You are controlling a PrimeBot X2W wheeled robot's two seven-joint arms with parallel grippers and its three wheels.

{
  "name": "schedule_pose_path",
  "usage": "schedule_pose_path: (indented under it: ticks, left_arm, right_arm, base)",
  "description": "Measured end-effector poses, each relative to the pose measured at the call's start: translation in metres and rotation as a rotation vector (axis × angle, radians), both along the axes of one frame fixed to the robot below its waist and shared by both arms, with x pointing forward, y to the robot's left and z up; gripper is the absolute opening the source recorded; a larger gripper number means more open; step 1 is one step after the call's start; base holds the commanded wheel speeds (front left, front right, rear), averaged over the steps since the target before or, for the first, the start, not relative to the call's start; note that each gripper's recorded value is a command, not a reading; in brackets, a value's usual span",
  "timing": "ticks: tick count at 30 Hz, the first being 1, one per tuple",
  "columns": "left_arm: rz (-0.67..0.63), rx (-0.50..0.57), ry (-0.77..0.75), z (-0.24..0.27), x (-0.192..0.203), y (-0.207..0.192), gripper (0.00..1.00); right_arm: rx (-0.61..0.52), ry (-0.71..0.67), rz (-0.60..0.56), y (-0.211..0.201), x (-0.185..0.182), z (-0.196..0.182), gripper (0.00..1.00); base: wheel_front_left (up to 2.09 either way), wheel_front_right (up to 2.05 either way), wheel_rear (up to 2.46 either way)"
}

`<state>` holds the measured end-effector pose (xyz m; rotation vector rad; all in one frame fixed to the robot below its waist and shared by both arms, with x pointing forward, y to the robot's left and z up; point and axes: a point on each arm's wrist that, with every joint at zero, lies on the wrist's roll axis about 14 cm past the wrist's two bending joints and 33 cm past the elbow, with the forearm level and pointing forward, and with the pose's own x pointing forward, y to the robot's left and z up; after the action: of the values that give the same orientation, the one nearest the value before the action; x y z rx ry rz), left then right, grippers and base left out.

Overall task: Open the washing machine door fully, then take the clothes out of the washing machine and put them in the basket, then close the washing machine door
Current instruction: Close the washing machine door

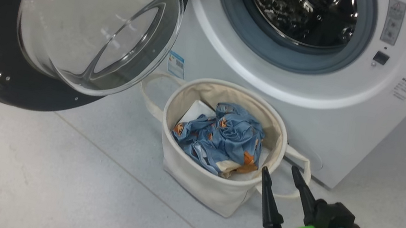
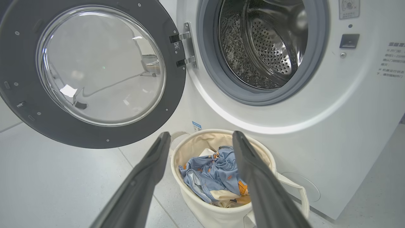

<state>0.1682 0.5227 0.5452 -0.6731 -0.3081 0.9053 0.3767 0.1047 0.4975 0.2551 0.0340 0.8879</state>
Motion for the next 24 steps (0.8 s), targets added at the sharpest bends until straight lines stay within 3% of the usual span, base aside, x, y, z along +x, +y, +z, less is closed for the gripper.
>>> schedule_pose_path:
  ticks: [5,14,18,24]
  left_arm:
    - [-0.093,-0.232,-0.096,0.001,0.022,0.016,0.0]
    - [-0.19,-0.469,-0.186,0.004,0.05,0.027,0.0]
    - [-0.265,-0.509,-0.22,0.022,0.077,0.027,0.0]
    - [-0.29,-0.488,-0.242,0.047,0.108,0.035,0.0]
  right_arm:
    - [-0.021,0.003,0.005,0.002,0.008,-0.01,1.0]
    - [-0.057,0.007,-0.012,-0.009,0.022,-0.024,1.0]
    - [-0.087,-0.001,-0.024,-0.018,0.032,-0.033,1.0]
    - [-0.124,0.016,-0.034,-0.029,0.043,-0.05,1.0]
  base:
    - [0.0,0.0,0.0]
    - [0.0,0.0,0.0]
    - [0.0,0.0,0.0]
    - [0.0,0.0,0.0]
